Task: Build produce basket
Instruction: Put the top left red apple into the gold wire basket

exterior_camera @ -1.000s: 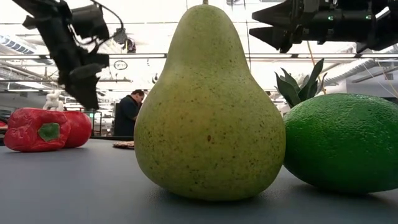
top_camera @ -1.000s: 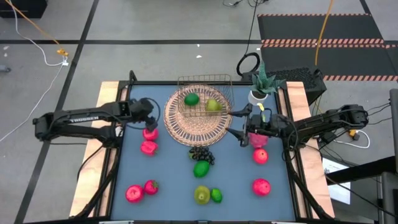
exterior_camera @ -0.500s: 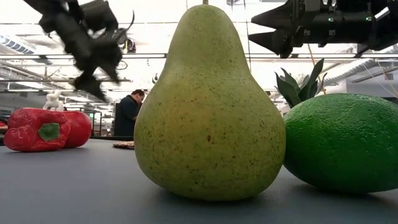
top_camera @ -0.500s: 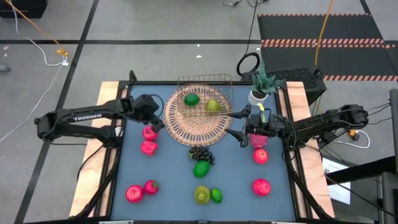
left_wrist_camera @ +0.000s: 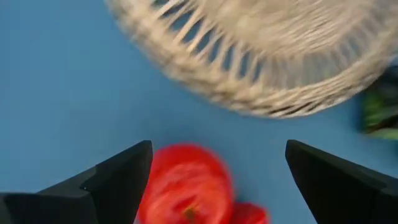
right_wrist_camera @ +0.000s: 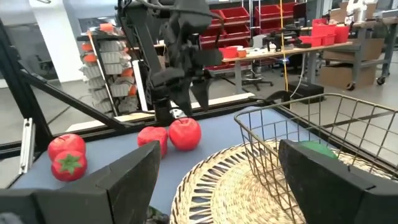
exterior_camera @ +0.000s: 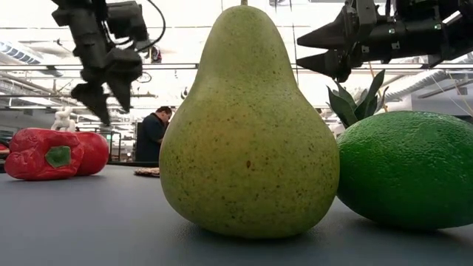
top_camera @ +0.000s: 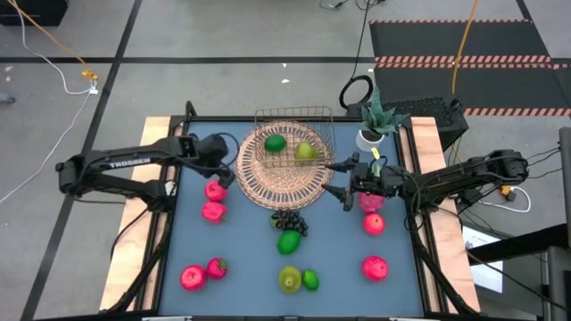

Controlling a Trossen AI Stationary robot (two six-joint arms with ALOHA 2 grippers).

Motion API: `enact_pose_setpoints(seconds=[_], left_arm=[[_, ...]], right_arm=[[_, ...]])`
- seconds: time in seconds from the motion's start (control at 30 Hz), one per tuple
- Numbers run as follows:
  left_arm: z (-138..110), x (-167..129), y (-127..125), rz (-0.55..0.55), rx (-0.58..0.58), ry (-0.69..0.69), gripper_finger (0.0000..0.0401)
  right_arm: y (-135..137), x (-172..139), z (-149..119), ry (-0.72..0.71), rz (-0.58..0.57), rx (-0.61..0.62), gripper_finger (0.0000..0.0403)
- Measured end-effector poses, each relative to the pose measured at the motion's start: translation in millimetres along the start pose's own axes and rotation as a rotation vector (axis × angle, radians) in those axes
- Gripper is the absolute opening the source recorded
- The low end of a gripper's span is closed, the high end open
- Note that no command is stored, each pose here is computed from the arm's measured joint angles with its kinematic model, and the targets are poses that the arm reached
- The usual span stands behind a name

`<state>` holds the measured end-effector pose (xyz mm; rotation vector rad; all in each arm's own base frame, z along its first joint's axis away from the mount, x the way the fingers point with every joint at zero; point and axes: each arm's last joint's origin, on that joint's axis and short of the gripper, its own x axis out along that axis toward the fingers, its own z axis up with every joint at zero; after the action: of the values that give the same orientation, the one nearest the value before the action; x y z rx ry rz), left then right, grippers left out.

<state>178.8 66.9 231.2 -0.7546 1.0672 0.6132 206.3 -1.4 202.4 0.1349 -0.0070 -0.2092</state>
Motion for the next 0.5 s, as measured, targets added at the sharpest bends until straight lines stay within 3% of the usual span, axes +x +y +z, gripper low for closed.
enact_pose_setpoints(seconds=[0.27, 0.4, 0.5], left_arm=[[5.0, 9.4, 12.3, 0.079, -0.088, 0.064, 0.0365], [5.0, 16.5, 13.5, 0.104, -0.105, 0.118, 0.0365], [4.8, 19.7, 12.2, 0.078, -0.131, 0.156, 0.0365]], right_arm=[[-0.5, -0.1, -3.8, 0.037, -0.013, -0.023, 0.0322], [-4.0, 0.0, -6.8, 0.047, -0.128, 0.049, 0.0322], [-4.3, -0.1, -6.5, 0.039, -0.139, 0.09, 0.0322]])
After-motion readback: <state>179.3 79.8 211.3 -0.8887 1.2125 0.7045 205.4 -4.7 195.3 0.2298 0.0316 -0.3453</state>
